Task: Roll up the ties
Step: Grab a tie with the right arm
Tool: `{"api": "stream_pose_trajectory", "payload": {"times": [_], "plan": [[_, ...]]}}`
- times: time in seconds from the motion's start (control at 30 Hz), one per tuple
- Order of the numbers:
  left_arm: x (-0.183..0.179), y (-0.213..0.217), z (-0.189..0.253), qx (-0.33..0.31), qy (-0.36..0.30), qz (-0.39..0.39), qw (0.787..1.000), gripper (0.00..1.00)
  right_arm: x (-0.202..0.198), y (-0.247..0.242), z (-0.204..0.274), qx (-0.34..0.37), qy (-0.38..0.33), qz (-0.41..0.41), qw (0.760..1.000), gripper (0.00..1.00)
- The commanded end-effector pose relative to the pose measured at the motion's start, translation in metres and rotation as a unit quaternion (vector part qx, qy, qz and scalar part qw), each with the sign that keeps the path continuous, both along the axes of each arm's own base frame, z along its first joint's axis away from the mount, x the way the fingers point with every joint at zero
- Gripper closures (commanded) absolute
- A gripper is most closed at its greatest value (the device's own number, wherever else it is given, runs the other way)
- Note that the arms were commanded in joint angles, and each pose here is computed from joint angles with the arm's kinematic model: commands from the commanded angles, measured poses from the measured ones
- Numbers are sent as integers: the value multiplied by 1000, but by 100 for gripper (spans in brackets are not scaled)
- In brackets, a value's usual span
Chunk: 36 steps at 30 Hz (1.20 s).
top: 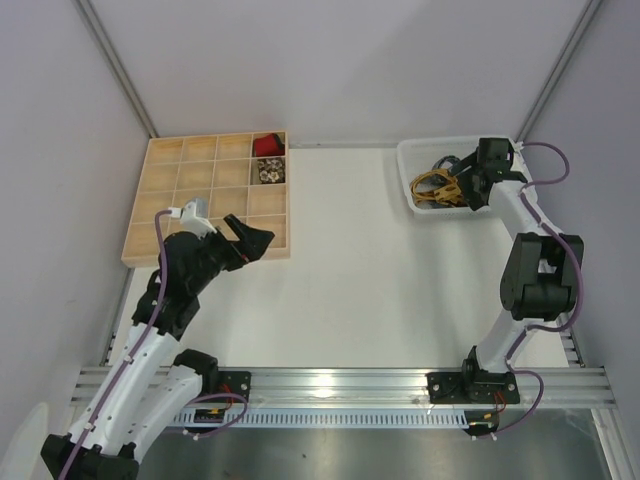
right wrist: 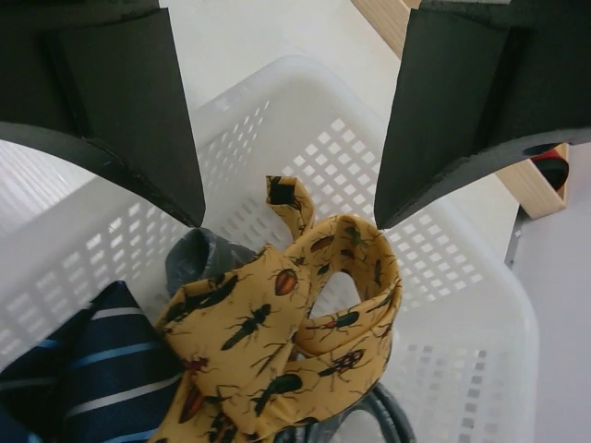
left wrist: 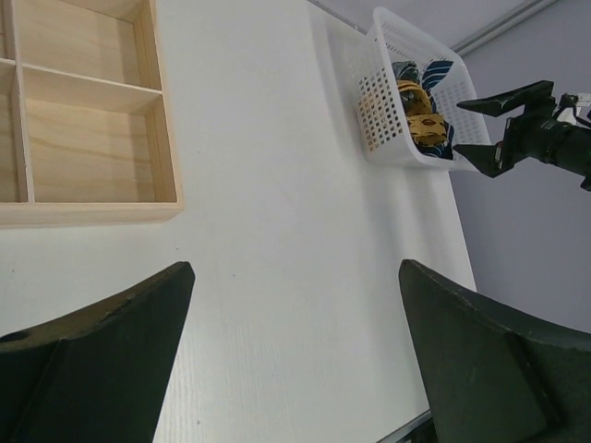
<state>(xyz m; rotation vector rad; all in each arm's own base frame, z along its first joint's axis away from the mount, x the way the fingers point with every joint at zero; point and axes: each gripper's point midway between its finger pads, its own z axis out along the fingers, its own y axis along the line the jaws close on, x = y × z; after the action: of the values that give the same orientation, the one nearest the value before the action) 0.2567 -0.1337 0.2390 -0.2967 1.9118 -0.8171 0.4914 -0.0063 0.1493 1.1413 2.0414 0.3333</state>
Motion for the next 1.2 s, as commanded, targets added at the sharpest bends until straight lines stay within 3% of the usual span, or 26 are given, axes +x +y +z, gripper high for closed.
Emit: {"api": "stream_pose_trajectory", "payload": {"times": [0.0, 0.2, 0.5, 0.67, 0.77, 0.8, 0.87, 1.0, 1.03, 1.17], "plan": [[0, -6, 14, 10, -18, -20, 1000, 0, -2, -18, 12, -26, 7, -47, 999, 21], [-1, -7, 14, 6, -14, -23, 1000, 0, 6, -27, -15, -14, 21, -60, 998, 23], [1, -6, 17, 13, -14, -21, 1000, 0, 38, -28, -27, 3, -11, -67, 998, 26], [2, -5, 20, 16, -15, -18, 1000, 0, 50, -27, -34, 12, -20, -63, 998, 36], [3, -4, 20, 19, -15, -17, 1000, 0, 53, -26, -26, 11, -33, -62, 997, 52], [4, -5, 19, 19, -14, -18, 1000, 0, 55, -26, -22, 9, -41, -60, 997, 72], [5, -7, 20, 20, -17, -24, 999, 1, 54, -26, -13, 9, -47, -55, 997, 86], [6, -13, 21, 33, -13, -46, 998, 0, 53, -27, 14, 0, -72, -52, 996, 92], [9, -15, 21, 36, -10, -54, 998, 0, 52, -27, 18, -1, -71, -52, 996, 100], [8, -36, 23, 34, -13, -120, 992, 5, 53, -28, 60, -7, -101, -38, 994, 100]]}}
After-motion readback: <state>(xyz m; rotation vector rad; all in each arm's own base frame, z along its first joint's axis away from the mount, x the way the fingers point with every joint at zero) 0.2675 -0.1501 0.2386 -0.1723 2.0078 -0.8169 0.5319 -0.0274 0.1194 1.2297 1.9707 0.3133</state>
